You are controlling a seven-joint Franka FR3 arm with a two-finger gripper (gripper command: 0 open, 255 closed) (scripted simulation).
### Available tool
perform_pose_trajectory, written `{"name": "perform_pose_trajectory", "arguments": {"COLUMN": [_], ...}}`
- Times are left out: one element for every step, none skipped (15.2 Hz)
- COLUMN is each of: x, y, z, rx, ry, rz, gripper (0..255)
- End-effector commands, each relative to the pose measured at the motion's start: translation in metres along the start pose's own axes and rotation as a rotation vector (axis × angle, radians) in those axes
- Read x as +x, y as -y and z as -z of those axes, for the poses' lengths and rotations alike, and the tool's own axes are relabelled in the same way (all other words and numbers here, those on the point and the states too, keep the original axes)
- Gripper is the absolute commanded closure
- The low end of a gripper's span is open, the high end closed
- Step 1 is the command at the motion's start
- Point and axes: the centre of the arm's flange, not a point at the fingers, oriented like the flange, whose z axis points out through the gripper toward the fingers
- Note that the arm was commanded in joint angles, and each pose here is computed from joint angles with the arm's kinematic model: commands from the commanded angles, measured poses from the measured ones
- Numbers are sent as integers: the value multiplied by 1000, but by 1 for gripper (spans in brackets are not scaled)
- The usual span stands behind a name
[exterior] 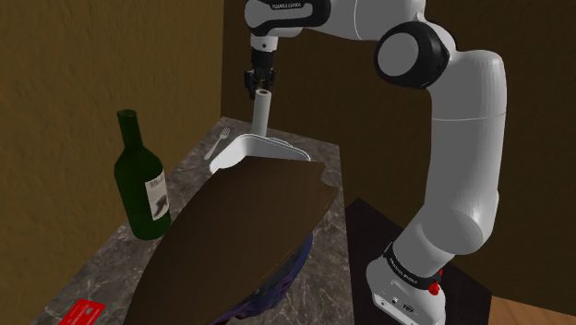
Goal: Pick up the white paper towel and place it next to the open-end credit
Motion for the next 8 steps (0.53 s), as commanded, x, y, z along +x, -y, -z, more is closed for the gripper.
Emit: {"name": "perform_pose_trajectory", "arguments": {"x": [0, 0, 0, -1, -1, -1, -5, -10], "y": [0, 0, 0, 0, 0, 0, 12, 25], "z": [10, 15, 20, 26, 31, 33, 33, 33], "rx": [0, 0, 0, 0, 0, 0, 0, 0], "ry": [0, 0, 0, 0, 0, 0, 0, 0], "rz": [0, 0, 0, 0, 0, 0, 0, 0], "gripper": [255, 255, 255, 255, 255, 255, 255, 255]}}
